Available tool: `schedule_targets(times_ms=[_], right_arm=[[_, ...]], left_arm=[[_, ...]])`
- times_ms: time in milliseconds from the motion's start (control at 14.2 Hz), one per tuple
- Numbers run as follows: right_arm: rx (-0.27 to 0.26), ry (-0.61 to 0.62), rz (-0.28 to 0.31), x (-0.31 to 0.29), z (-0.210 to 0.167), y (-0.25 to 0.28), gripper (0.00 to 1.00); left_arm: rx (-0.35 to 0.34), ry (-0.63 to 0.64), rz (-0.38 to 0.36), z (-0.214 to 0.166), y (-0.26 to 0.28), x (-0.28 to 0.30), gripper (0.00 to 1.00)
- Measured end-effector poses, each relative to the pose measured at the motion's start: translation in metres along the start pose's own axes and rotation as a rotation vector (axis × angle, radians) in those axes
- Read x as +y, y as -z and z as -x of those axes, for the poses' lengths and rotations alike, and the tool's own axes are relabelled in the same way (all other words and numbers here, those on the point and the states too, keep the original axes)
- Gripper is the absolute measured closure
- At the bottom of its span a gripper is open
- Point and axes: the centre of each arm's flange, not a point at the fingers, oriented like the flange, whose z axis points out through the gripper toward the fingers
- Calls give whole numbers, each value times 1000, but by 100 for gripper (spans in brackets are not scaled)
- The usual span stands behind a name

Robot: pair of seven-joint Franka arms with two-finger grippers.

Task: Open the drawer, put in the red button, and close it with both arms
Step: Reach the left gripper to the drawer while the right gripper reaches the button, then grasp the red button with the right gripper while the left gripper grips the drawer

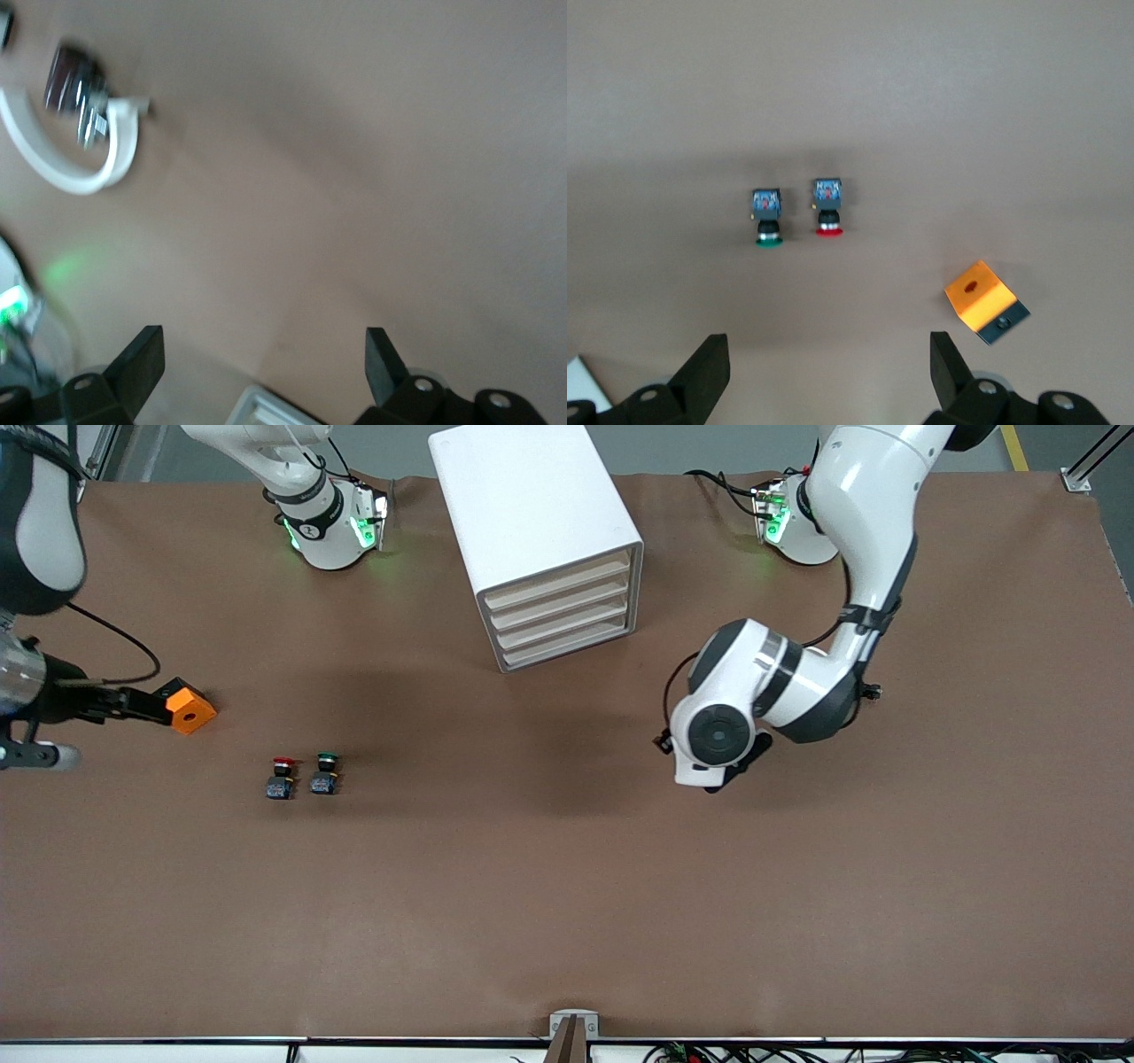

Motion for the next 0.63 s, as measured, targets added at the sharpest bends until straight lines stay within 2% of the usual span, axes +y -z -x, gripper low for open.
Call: schedule_targets(times_ms=[141, 352, 634], right_arm=[[25, -6, 5, -6, -15, -36, 0], [71, -19, 6, -5, -19, -102, 0], [176, -26, 8, -4, -8, -172, 0]], left_arm=[[-63, 133, -28, 21, -10, 11, 0], [-188, 308, -58, 29, -22, 20, 0], [-391, 462, -116, 34, -37, 30, 0]])
